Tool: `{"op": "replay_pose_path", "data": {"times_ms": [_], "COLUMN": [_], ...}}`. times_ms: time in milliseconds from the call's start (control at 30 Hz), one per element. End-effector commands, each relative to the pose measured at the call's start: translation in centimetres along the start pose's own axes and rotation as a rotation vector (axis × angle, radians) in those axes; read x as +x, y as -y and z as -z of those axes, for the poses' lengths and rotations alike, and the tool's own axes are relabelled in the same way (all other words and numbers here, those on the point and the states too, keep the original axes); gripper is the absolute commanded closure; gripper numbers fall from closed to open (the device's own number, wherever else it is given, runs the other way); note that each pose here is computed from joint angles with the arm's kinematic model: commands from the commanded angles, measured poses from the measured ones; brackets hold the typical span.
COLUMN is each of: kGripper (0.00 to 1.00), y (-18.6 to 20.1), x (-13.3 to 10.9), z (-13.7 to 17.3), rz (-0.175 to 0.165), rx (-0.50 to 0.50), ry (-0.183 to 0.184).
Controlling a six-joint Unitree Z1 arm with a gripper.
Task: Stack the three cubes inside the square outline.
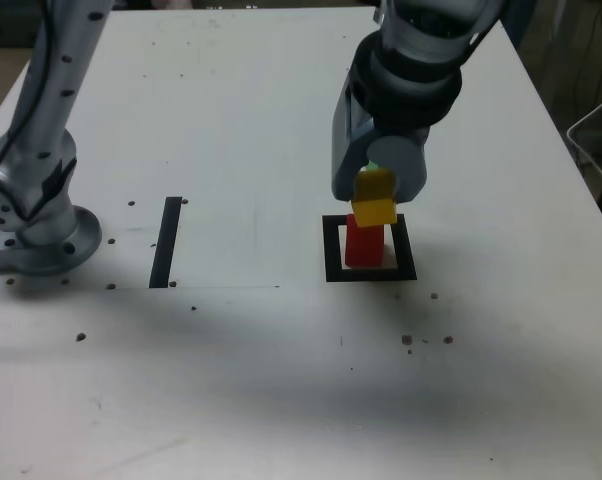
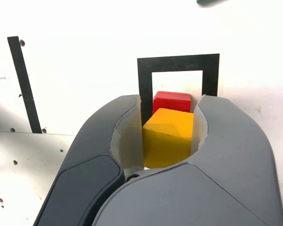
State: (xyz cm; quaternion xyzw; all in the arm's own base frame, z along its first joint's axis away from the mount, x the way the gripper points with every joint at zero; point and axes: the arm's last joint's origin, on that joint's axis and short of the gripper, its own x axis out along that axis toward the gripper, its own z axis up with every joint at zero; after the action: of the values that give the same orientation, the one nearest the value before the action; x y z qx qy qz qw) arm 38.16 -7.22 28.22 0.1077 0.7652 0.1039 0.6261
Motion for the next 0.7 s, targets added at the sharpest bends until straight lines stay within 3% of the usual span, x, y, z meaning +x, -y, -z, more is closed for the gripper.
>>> {"op": "replay_pose_path", "data": {"times_ms": [0,333,667], "kGripper": [0.84,0.84,0.85], "y": [0.03,-0.24,-0.18], "x": [0.40,0.97,1.10], "z": [-0.04,0.03,0.17], "rz": [-0.008,-0.036,-0.039], "rx": [0.009,0.014,0.039], "ry": [-0.036,-0.072,-0.089]}}
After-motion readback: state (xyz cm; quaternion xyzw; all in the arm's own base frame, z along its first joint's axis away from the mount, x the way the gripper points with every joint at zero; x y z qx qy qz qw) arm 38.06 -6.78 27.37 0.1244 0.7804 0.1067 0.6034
